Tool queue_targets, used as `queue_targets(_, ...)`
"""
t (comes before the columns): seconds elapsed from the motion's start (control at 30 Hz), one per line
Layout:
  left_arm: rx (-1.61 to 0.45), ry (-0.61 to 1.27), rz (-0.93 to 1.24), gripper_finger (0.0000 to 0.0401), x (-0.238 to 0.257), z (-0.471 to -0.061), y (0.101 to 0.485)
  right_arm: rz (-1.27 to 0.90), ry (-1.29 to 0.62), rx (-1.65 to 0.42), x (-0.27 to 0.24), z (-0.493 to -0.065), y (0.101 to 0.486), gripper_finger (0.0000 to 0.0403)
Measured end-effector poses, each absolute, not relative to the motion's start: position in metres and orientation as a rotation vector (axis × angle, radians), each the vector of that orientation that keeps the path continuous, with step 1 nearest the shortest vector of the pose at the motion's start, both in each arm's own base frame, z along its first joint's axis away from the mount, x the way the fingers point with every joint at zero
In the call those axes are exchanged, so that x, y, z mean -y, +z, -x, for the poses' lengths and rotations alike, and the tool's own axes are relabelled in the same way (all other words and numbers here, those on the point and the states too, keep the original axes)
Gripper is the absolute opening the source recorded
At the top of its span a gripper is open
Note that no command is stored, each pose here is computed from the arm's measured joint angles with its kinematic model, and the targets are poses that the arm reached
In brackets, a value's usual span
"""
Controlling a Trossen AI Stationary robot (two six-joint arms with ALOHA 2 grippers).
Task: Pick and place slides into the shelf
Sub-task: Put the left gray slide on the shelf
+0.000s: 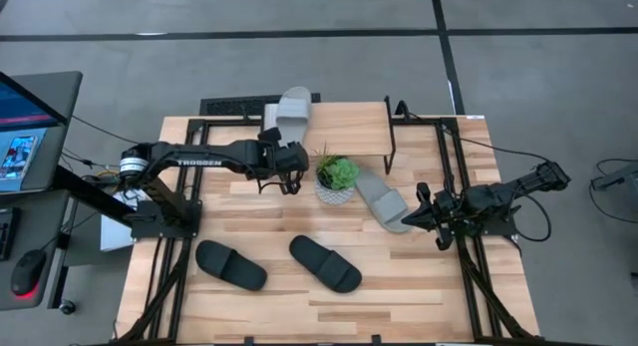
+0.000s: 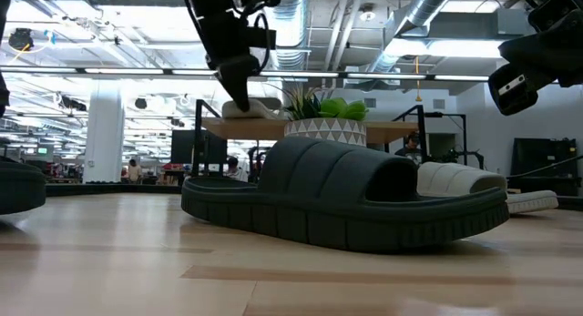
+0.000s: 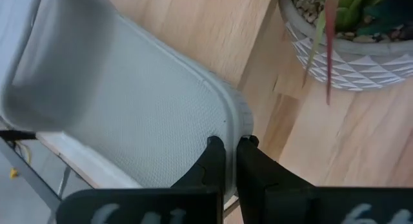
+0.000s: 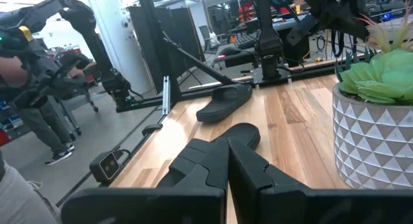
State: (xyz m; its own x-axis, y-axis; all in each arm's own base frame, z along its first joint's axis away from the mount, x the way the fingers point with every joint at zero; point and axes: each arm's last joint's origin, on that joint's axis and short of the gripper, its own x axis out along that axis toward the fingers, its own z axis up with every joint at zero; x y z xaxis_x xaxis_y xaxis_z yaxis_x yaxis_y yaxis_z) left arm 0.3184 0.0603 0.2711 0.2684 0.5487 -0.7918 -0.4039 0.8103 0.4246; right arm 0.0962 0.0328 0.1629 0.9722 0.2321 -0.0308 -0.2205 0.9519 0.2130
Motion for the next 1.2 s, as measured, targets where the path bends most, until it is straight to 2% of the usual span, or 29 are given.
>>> queue_targets(0.53, -1.107, 0.695, -0.096, 0.0004, -0.0520, -0.3083, 0.2804, -0.210, 0.230, -0.056, -0.0328, -0.0962, 0.1628, 0.0000)
queue_targets(0.9, -1.113, 0.661, -0.056, 0.0065, -0.0539, -0.3084, 0.2798, -0.210, 0.230, -0.056, -0.0328, -0.0962, 0.1629, 0.0000)
queue_targets(1.2, -1.119, 0.660, -0.062, 0.0146, -0.0538, -0.3081, 0.2797, -0.210, 0.230, -0.056, -0.0328, -0.0962, 0.1628, 0.0000)
